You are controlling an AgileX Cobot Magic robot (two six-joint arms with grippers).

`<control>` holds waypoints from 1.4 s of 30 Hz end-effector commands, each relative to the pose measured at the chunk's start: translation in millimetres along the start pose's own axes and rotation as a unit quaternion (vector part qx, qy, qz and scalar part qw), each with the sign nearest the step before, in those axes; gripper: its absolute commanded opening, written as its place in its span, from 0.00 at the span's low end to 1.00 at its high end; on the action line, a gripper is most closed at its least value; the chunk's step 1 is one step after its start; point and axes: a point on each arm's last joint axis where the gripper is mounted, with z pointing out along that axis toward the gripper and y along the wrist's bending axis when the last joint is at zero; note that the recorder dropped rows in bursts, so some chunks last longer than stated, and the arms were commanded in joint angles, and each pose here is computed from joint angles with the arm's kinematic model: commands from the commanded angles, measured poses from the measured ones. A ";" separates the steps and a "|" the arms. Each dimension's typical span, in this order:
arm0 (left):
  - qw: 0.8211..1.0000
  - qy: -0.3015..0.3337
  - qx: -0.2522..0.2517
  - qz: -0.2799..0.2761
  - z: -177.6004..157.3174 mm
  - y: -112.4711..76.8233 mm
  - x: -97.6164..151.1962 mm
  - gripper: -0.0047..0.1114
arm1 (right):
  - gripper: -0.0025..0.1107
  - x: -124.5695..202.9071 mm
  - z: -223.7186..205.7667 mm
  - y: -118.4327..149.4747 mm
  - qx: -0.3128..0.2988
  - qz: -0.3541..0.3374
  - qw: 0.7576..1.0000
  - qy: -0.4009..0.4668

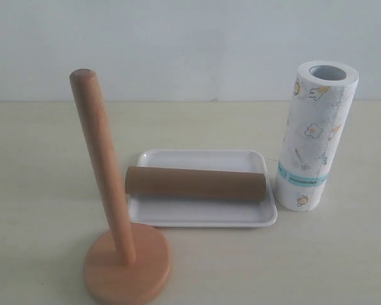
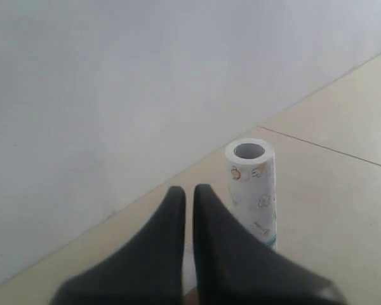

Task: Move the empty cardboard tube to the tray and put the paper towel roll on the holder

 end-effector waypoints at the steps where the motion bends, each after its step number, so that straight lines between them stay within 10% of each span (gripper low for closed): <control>1: 1.000 -0.025 -0.001 -0.016 -12.4 5.1 -4.0 0.08 | 0.02 -0.8 -0.4 -0.1 0.001 -0.002 1.000 -0.005; 11: 0.946 -0.116 -0.071 -0.294 -93.2 32.2 22.3 0.08 | 0.02 -0.8 -0.4 -0.1 0.001 -0.002 1.000 -0.005; 20: 0.911 -0.218 -0.134 -0.322 -118.0 25.2 95.2 0.08 | 0.02 -0.8 -0.4 -0.1 0.001 -0.002 1.000 -0.005; 28: 0.764 -0.293 -0.125 -0.561 -115.2 22.5 150.3 0.08 | 0.02 -0.8 -0.4 -0.1 0.001 -0.002 1.000 -0.005; 33: 0.721 -0.293 -0.124 -0.616 -105.5 25.2 170.3 0.08 | 0.02 -0.8 -0.4 -0.1 0.001 -0.002 1.000 -0.005; 42: 0.567 -0.261 -0.103 -0.774 -88.7 25.8 212.9 0.08 | 0.02 -0.8 -0.4 -0.1 0.001 -0.002 1.000 -0.005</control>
